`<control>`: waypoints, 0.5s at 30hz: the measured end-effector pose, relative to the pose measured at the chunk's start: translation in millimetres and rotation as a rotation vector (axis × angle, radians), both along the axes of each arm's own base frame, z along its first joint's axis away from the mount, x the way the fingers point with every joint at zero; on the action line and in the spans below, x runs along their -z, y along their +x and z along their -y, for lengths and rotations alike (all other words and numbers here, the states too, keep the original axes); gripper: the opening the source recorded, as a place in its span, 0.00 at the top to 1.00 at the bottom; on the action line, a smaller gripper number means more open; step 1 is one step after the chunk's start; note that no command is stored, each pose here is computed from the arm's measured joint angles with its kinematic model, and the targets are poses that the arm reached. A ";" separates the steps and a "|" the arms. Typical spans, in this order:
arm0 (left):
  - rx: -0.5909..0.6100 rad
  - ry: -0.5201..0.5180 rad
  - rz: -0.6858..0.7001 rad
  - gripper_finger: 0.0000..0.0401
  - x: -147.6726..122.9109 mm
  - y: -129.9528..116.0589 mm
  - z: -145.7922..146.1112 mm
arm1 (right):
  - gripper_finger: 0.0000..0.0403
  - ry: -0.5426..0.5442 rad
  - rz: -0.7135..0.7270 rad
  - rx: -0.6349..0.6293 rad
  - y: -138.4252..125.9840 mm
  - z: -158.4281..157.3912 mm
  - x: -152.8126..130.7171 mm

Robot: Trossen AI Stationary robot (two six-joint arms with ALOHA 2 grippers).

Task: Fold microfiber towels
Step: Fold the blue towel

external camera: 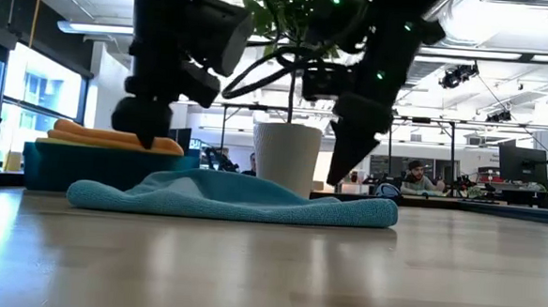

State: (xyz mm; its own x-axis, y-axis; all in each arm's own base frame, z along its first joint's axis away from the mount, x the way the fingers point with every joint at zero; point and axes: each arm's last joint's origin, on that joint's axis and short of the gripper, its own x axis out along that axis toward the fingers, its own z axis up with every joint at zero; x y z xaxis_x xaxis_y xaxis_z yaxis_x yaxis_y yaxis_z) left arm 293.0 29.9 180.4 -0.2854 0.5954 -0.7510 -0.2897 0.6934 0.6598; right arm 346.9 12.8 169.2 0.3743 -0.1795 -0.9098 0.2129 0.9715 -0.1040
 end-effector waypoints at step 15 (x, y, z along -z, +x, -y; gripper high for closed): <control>0.101 -0.527 0.107 0.68 -2.4 9.0 32.3 | 0.67 0.026 -0.015 -0.031 -29.3 -21.8 43.3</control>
State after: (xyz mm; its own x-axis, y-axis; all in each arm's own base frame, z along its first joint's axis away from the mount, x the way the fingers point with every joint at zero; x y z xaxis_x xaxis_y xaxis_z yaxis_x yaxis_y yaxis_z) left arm 302.0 -2.4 182.8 -0.1518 0.1514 -0.9768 -0.2513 0.9498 0.1863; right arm 317.6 34.6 125.8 0.3657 -0.1440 -0.9195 0.1812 0.9801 -0.0814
